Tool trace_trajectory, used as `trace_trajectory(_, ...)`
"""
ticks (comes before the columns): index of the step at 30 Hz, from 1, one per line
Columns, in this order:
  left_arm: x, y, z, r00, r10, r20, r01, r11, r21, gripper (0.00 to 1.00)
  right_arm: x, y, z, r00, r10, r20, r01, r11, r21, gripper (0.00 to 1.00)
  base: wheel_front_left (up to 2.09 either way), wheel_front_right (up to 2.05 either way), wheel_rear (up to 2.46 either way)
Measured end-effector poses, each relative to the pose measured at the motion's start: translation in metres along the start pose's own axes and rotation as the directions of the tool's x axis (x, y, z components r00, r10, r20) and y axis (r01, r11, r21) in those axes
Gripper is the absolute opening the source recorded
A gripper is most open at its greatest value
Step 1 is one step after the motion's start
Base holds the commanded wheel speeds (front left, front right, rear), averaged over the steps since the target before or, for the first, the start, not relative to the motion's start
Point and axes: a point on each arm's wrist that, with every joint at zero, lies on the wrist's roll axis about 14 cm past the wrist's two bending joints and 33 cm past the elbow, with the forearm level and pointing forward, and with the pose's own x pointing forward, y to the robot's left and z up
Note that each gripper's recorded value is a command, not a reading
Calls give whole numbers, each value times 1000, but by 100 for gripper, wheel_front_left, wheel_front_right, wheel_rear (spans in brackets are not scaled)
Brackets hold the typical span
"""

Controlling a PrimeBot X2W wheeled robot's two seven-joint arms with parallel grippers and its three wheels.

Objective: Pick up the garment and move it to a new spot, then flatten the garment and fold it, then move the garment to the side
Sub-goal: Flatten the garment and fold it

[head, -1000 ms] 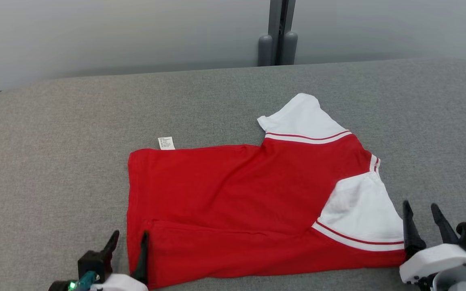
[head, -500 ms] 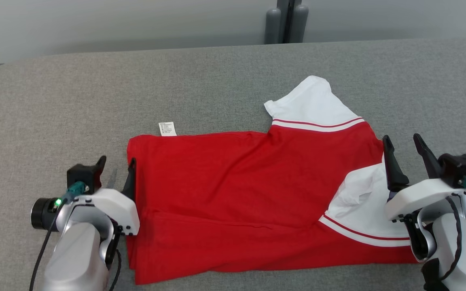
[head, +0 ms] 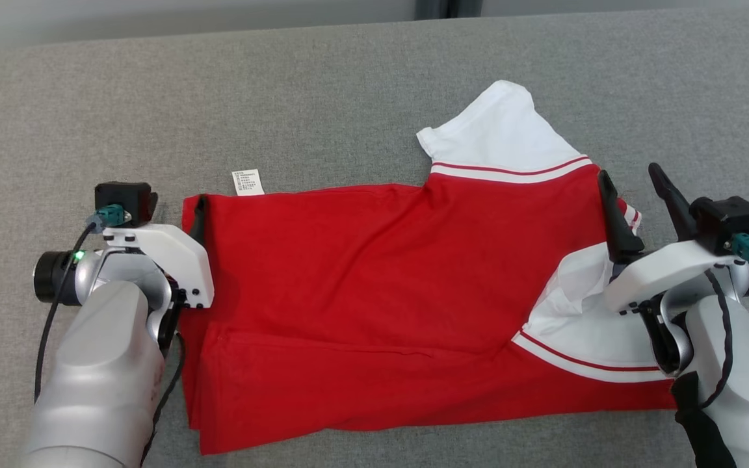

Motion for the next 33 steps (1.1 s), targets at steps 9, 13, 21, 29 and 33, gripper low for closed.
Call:
trace_trajectory(9,12,-3,-17,997,-23,-73,23,1000,5,60,32,0,27,997,37,70,-35,999,-38,100,0,0,0)
trace_trajectory(13,7,-3,-23,995,-32,-93,34,999,15,28,41,7,35,995,63,83,-59,997,-54,100,0,0,0)
trace_trajectory(21,7,-3,-24,996,-35,-82,38,999,30,0,70,29,33,990,134,33,-131,986,-100,100,0,0,0)
trace_trajectory(29,7,14,-16,1000,-12,-5,12,999,36,0,111,44,0,966,167,-198,-199,968,-153,100,0,0,0)
trace_trajectory(33,5,18,-13,999,-10,31,9,1000,18,0,125,45,-17,944,161,-287,-216,961,-173,100,0,0,0)
